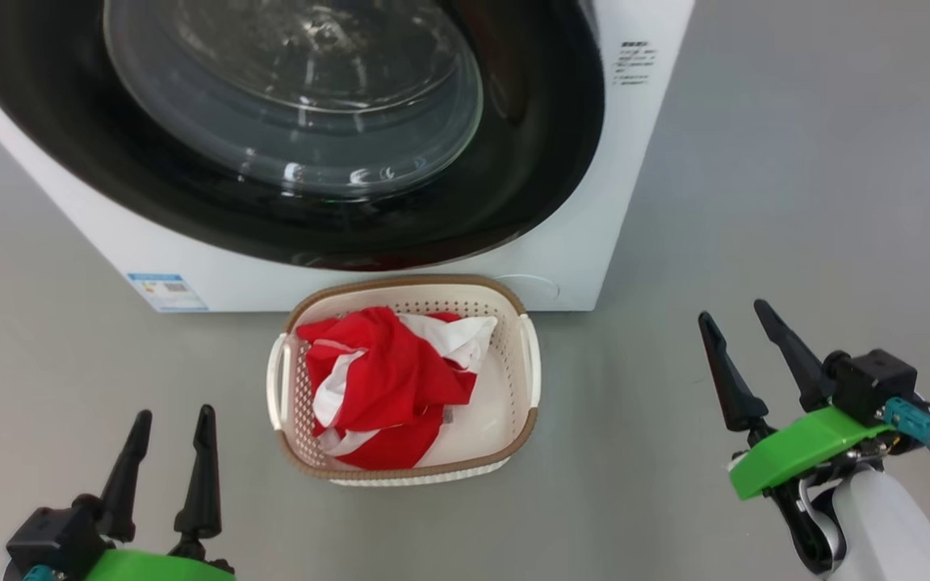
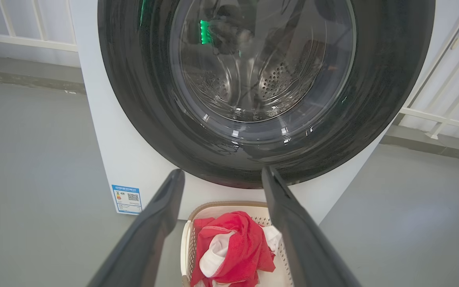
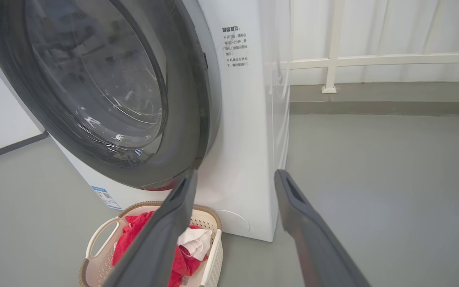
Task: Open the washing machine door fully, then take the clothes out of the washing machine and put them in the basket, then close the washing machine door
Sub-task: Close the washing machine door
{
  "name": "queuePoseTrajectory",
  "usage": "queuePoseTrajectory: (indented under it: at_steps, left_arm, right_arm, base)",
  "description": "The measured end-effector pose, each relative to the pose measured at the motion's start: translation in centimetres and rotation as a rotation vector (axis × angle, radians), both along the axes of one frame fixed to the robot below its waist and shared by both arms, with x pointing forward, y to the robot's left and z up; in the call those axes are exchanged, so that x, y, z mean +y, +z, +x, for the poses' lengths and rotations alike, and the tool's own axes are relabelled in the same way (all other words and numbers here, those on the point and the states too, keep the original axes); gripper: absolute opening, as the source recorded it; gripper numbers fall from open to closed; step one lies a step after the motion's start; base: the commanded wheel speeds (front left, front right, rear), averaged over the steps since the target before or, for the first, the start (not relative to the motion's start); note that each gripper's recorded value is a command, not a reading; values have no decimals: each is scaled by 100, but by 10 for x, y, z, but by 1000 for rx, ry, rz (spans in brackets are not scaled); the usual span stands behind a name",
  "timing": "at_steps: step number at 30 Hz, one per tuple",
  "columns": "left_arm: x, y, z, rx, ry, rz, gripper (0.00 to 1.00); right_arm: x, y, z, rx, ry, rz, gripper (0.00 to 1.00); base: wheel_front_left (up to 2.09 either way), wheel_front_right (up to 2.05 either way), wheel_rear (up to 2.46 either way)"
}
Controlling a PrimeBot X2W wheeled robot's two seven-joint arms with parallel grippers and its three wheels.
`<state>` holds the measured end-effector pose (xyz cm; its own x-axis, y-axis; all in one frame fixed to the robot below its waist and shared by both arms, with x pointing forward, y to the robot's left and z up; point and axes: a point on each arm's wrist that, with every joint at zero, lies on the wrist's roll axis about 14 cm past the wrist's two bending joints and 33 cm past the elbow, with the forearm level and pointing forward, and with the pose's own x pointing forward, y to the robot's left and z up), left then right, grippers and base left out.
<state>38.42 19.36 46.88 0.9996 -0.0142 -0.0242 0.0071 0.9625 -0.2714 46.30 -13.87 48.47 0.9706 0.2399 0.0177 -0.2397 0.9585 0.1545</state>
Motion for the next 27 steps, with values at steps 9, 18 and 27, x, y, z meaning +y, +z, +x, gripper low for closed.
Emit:
queuePoseTrajectory:
  at_steps: [9,18,27]
  left_arm:
    - [-8,7,-3,-21,-26,-1,100]
    - [-10,9,-8,-25,-32,-9,100]
    - [-14,13,-9,-38,-47,7,100]
  right_arm:
    - [-30,1,-31,7,-77,-8,100]
    - [-49,1,-57,11,-128,-10,100]
    - [-60,4,-67,4,-162,-7,100]
  base:
    - [0,0,0]
    - [0,0,0]
    - [0,0,0]
